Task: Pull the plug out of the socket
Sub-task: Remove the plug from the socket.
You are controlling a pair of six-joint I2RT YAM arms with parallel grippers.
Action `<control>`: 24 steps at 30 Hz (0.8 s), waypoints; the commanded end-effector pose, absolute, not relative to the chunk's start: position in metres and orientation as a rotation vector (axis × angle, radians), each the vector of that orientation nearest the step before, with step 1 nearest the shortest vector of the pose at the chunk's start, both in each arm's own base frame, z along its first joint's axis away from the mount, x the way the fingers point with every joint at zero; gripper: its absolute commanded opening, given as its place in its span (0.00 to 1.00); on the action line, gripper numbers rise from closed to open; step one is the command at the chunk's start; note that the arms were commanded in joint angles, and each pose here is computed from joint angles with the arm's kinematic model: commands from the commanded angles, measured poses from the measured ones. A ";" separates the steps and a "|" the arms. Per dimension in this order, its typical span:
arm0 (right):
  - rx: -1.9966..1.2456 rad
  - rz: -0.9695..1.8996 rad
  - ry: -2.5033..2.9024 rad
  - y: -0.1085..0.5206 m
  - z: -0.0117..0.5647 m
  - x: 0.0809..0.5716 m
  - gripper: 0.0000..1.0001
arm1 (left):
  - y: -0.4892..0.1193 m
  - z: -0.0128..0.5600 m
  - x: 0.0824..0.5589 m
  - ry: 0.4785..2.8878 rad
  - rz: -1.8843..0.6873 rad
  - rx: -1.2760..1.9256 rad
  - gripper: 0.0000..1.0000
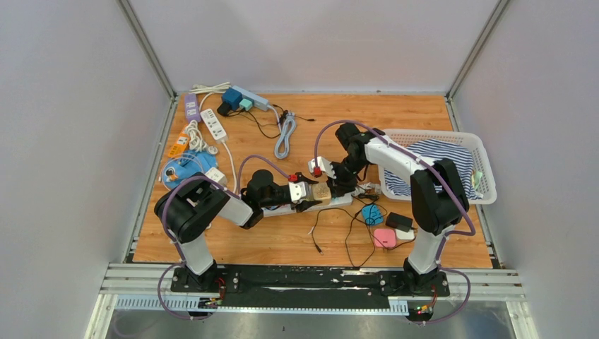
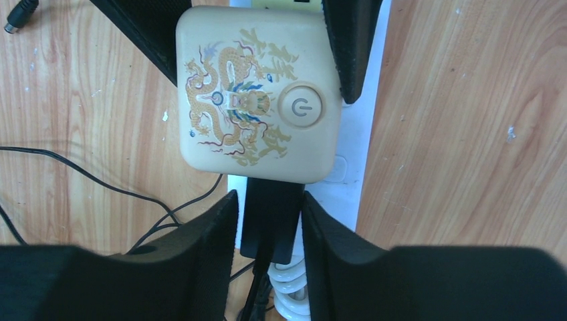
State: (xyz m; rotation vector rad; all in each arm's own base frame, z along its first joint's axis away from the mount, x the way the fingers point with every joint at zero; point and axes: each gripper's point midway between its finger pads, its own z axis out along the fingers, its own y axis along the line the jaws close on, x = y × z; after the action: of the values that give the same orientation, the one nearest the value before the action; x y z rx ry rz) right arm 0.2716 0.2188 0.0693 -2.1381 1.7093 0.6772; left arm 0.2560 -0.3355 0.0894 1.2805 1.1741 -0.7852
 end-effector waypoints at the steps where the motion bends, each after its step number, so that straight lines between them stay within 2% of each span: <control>1: -2.146 0.726 1.785 0.207 0.062 0.257 0.29 | -0.325 0.058 0.255 1.281 -0.740 1.317 0.06; 9: -2.116 0.707 1.768 0.211 0.070 0.264 0.02 | -0.326 0.059 0.253 1.274 -0.746 1.322 0.06; 14: -2.085 0.675 1.783 0.207 0.071 0.270 0.00 | -0.326 0.059 0.253 1.275 -0.748 1.322 0.06; 15: -2.106 0.706 1.763 0.206 0.071 0.263 0.00 | -0.326 0.059 0.253 1.275 -0.748 1.321 0.06; 16: -2.208 0.849 1.642 0.207 0.078 0.237 0.00 | -0.326 0.059 0.253 1.274 -0.747 1.321 0.06; 18: -2.236 0.890 1.593 0.210 0.080 0.228 0.00 | -0.326 0.059 0.253 1.275 -0.747 1.321 0.06; 24: -2.147 0.714 1.728 0.209 0.074 0.259 0.00 | -0.326 0.059 0.253 1.274 -0.747 1.321 0.06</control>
State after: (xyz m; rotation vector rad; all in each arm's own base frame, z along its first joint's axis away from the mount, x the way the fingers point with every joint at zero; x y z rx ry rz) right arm 0.2727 0.2182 0.0699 -2.1785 1.6110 0.6877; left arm 0.2544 -0.3368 0.0897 1.2833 1.1705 -0.7882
